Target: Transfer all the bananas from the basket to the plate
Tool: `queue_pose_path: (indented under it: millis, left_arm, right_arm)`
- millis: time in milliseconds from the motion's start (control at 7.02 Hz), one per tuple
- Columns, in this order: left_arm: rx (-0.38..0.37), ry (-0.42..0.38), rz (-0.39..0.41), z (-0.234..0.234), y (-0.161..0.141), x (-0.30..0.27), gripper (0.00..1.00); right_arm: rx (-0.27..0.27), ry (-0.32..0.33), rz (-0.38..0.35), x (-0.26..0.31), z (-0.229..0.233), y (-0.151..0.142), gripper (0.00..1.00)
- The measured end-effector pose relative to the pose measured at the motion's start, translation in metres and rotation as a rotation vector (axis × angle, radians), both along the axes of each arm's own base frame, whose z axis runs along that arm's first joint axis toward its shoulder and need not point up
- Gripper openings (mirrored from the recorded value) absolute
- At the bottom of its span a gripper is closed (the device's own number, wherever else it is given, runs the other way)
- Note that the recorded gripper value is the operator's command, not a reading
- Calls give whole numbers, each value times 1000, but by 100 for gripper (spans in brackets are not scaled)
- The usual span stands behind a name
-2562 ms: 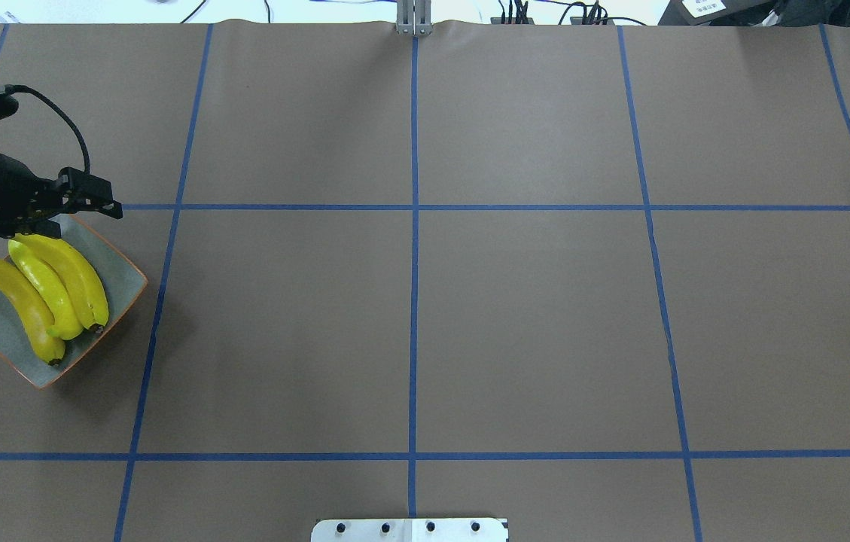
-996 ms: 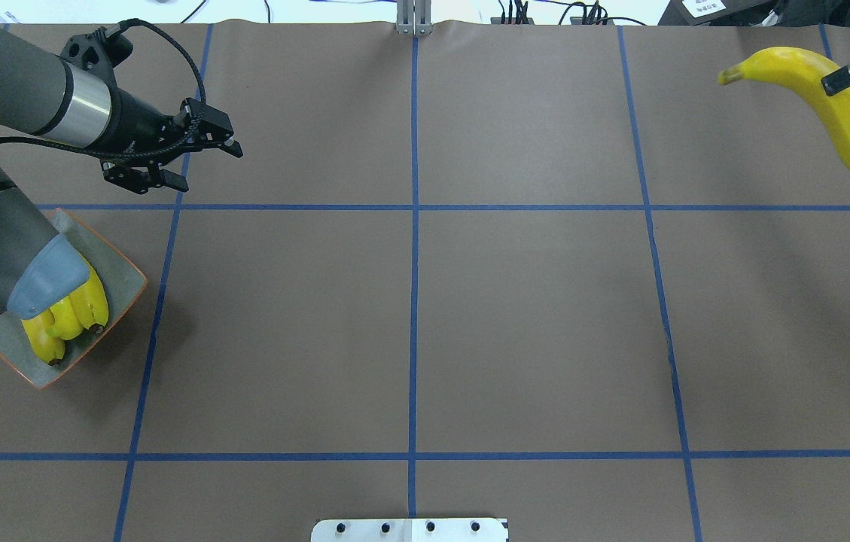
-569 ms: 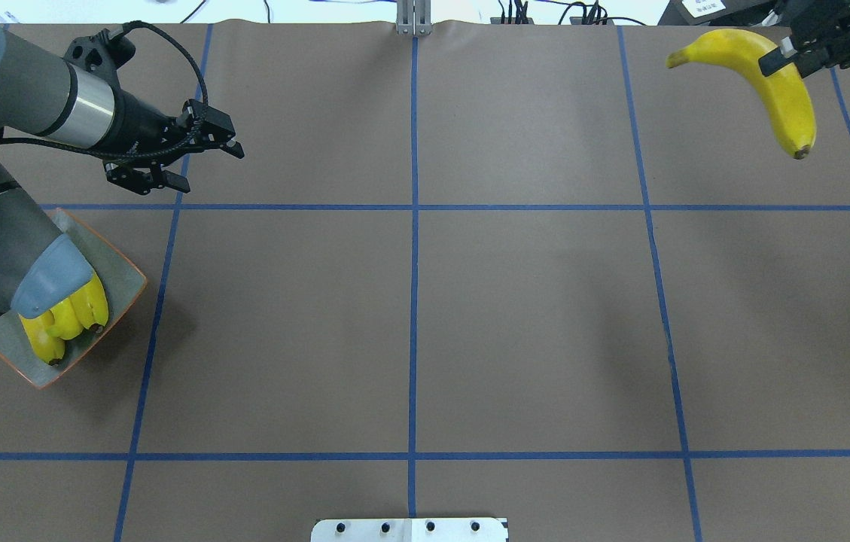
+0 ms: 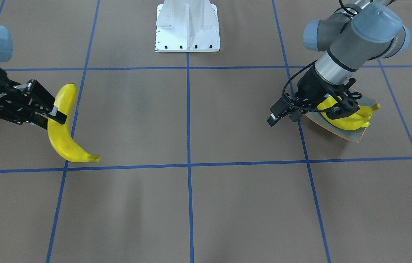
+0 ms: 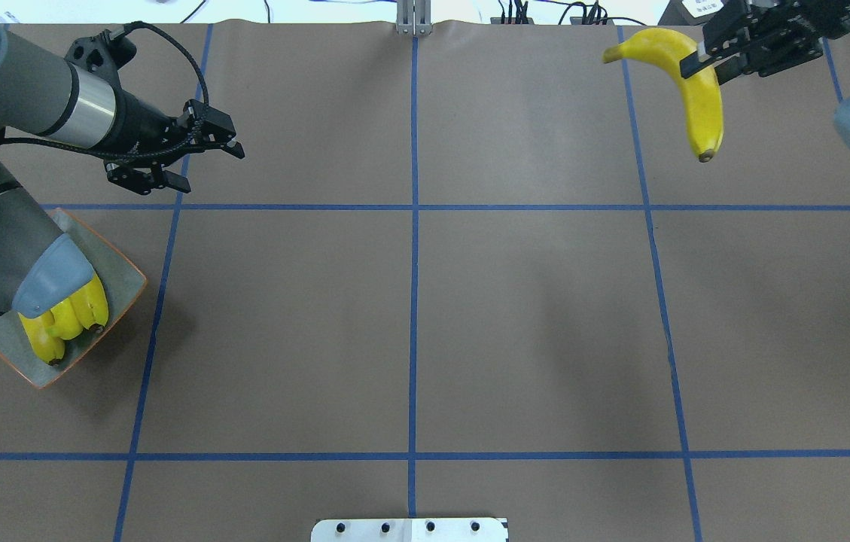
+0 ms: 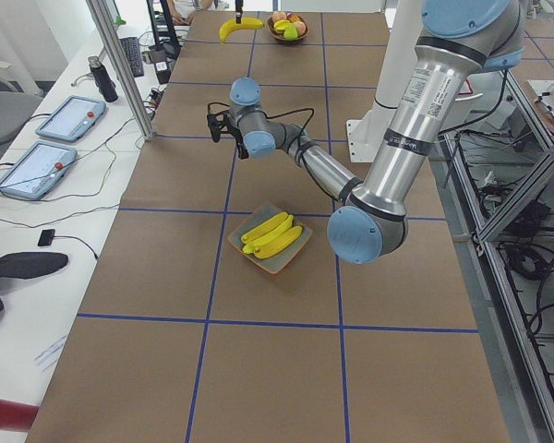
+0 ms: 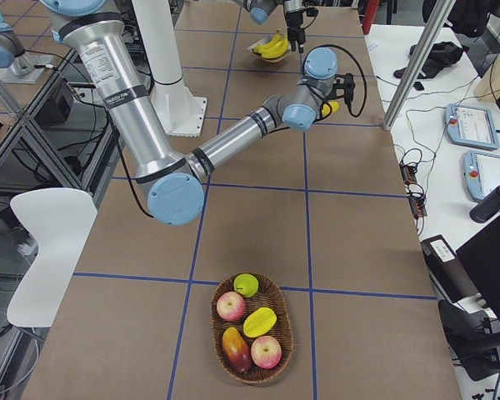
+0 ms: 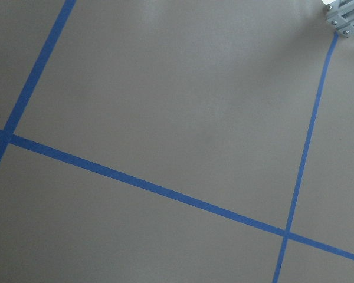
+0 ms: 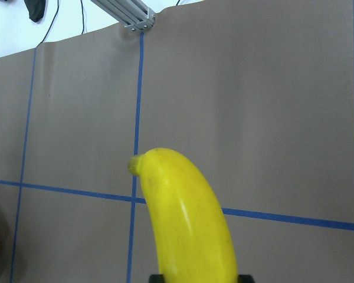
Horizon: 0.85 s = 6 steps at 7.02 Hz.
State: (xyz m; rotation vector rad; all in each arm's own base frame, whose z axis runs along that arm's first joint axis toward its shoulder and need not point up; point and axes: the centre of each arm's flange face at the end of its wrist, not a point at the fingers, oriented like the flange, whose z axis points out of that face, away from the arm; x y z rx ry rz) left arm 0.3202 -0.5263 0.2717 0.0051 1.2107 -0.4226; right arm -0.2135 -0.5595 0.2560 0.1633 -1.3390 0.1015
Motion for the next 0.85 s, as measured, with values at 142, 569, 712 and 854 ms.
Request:
queue_pose_path:
  millis: [142, 569, 712, 854]
  left_arm:
    - [-14, 39, -9, -14, 3, 5, 100]
    - [-70, 258, -12, -56, 30, 29, 100]
    - [-89, 320, -11, -68, 36, 32, 100]
    - [-104, 381, -11, -78, 40, 33, 100]
  right_arm:
    - [-15, -59, 19, -27, -9, 15, 0]
    - [-70, -249, 59, -99, -35, 62, 0]
    - [-86, -311, 67, -115, -42, 76, 0]
    - [-102, -373, 77, -134, -47, 92, 0]
